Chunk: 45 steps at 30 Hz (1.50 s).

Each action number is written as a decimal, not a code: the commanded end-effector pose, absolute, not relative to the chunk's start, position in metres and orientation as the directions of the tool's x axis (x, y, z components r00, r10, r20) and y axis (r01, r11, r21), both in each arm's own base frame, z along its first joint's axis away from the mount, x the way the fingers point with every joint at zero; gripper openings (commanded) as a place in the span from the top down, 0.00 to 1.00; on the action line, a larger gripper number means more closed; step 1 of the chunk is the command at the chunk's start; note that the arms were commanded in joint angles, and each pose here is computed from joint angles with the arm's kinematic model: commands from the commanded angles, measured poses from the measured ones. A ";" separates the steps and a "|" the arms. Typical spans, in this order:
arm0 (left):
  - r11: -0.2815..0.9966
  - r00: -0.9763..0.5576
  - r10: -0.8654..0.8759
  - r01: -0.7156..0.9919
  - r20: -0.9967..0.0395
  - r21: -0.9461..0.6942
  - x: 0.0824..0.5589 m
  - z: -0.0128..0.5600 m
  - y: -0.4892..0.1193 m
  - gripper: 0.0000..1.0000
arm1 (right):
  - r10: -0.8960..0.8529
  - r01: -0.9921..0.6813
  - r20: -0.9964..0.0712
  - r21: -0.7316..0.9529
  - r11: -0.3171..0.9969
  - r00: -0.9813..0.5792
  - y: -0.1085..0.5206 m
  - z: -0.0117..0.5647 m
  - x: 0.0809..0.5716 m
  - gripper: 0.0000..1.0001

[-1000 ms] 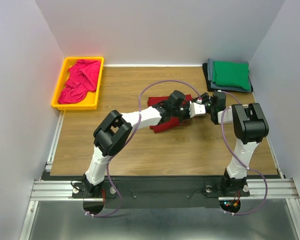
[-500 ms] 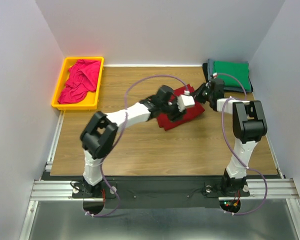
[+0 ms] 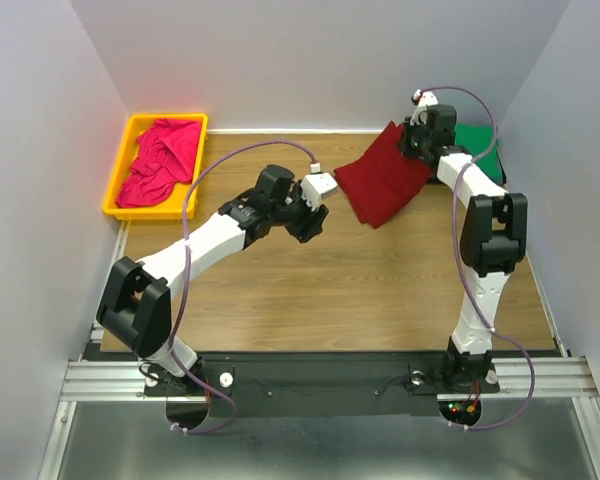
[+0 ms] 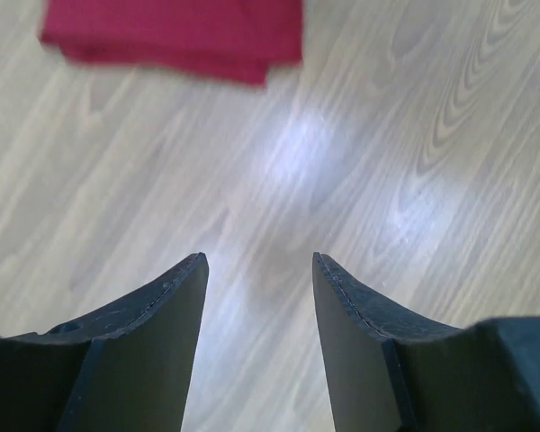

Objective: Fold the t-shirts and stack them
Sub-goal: Neatly place the folded tshirt to the corner

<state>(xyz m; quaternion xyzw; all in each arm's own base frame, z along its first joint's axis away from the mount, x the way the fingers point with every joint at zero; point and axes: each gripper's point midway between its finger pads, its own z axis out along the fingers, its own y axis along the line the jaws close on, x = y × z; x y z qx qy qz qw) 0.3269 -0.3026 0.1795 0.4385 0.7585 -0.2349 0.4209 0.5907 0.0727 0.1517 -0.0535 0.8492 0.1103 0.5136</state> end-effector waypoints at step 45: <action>0.559 -0.293 0.454 0.829 -0.841 0.013 0.309 0.178 -0.280 0.39 | -0.258 -0.029 -0.966 -0.258 0.966 -0.003 -0.022 0.403 0.641 0.99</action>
